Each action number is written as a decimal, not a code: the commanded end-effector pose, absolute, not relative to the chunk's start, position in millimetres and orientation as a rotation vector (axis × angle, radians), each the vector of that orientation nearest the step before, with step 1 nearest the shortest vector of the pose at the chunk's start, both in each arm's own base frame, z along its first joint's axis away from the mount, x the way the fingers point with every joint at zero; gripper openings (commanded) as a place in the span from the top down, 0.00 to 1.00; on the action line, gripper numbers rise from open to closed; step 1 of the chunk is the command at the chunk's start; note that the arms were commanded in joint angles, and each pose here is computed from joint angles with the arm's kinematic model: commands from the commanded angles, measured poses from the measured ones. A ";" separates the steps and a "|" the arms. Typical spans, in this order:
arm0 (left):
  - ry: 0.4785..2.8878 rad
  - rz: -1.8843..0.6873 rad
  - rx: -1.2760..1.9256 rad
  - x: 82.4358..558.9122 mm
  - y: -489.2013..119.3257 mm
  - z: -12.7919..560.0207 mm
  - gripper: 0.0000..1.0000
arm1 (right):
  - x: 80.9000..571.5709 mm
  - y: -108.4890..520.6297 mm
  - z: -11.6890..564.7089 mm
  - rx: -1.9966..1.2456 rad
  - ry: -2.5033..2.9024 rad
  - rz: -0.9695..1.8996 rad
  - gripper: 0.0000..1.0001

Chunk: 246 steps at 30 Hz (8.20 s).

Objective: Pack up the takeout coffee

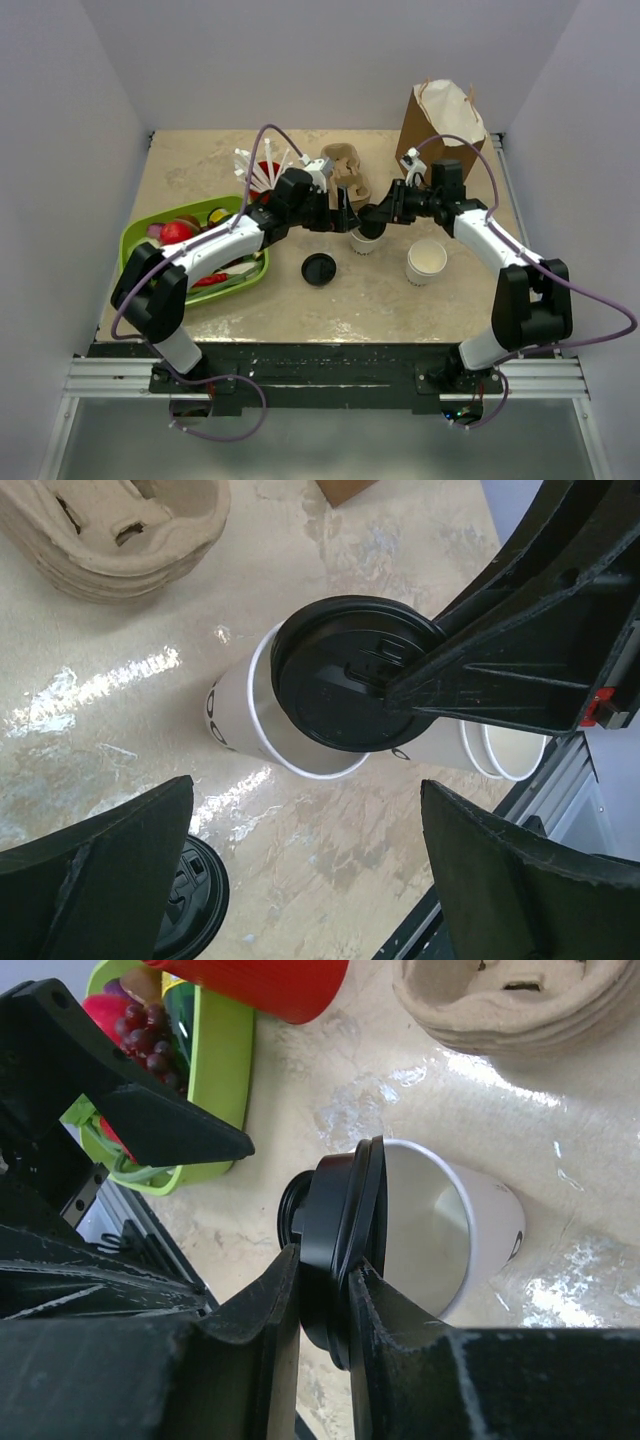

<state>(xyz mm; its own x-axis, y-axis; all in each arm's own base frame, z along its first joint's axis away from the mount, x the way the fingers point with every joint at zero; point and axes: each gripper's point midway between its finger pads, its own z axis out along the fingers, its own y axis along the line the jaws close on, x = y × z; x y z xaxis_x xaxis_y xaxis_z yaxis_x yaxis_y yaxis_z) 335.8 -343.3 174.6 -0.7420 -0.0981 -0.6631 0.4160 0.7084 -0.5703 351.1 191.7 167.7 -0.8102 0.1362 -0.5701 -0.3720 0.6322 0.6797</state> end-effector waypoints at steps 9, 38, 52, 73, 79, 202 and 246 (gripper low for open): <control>2.204 -1.022 0.263 345.1 -361.0 166.7 0.00 | 366.0 182.8 174.8 -0.150 2.261 1.032 0.66; 2.282 -1.162 0.103 348.4 -380.8 156.9 0.13 | 369.4 167.9 160.2 -0.137 2.319 0.891 0.52; 2.318 -1.126 0.019 352.7 -377.7 147.0 0.19 | 370.2 167.8 146.1 -0.139 2.354 0.890 0.47; 2.294 -1.189 -0.050 351.7 -379.9 149.1 0.23 | 364.2 172.9 136.6 -0.145 2.398 0.831 0.43; 2.309 -1.183 -0.061 350.3 -378.7 143.9 0.24 | 365.3 169.7 136.1 -0.151 2.404 0.769 0.42; 2.579 -0.799 -0.268 359.5 -344.6 69.6 0.58 | 340.1 125.0 57.5 0.090 2.655 0.476 0.64; 2.373 -1.136 0.107 345.9 -368.6 162.2 0.02 | 382.0 166.9 160.7 -0.630 2.267 0.734 0.36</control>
<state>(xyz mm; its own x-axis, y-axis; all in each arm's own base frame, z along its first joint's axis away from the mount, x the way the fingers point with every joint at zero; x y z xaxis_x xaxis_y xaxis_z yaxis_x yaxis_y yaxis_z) 357.0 -362.7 134.9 -0.8734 -0.1529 -0.4624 0.2152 0.7304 -0.6482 385.3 166.3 152.3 -0.7371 -0.0886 -0.6700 -0.4498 0.8042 0.3885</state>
